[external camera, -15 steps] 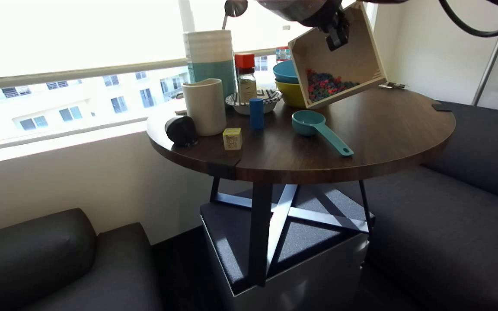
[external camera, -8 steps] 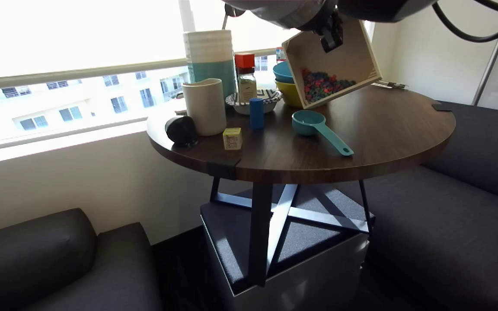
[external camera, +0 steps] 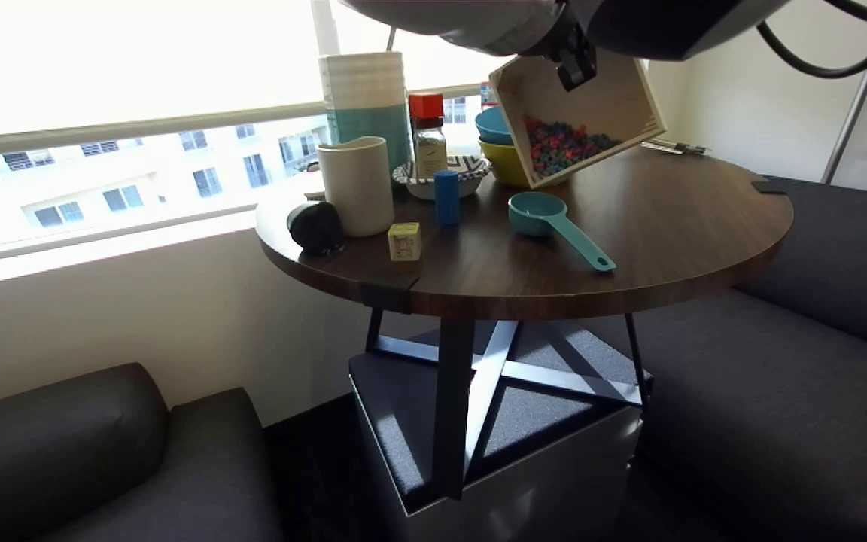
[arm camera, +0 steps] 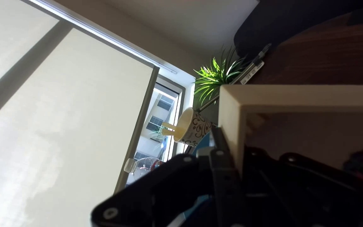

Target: Pick up the square wooden box and pour some of the substance into the blue measuring spoon on the table, put the square wooden box on the table

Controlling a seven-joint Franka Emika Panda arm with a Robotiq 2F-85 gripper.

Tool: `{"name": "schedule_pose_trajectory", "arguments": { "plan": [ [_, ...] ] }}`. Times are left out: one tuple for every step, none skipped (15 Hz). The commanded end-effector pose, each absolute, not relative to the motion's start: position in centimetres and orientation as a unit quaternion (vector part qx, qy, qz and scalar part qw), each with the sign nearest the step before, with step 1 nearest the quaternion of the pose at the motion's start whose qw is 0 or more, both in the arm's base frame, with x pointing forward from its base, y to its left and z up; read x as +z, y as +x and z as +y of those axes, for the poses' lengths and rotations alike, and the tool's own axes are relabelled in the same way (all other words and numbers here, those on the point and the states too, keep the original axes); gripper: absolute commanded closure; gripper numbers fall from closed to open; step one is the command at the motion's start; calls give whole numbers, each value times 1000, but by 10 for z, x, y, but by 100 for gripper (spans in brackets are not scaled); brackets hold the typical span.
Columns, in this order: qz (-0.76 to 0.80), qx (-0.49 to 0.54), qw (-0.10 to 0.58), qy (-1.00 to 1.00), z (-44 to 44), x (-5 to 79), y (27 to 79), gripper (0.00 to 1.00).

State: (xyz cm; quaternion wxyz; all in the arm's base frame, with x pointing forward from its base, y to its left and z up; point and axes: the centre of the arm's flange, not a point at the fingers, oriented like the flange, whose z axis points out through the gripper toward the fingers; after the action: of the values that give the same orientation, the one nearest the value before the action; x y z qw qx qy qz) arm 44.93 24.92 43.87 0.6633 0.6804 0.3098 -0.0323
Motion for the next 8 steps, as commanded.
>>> {"name": "schedule_pose_trajectory", "arguments": {
  "plan": [
    [314, -34, 684, 657, 258, 443, 451, 98],
    [315, -34, 685, 657, 259, 442, 451, 98],
    [317, -34, 684, 656, 260, 441, 451, 98],
    [318, -34, 685, 655, 261, 440, 451, 98],
    [320, -33, 686, 653, 262, 439, 451, 98],
    [321, -33, 685, 653, 262, 439, 451, 98],
    [321, -34, 686, 652, 263, 438, 451, 98],
    [322, -34, 687, 650, 263, 438, 451, 98]
  ]
}}
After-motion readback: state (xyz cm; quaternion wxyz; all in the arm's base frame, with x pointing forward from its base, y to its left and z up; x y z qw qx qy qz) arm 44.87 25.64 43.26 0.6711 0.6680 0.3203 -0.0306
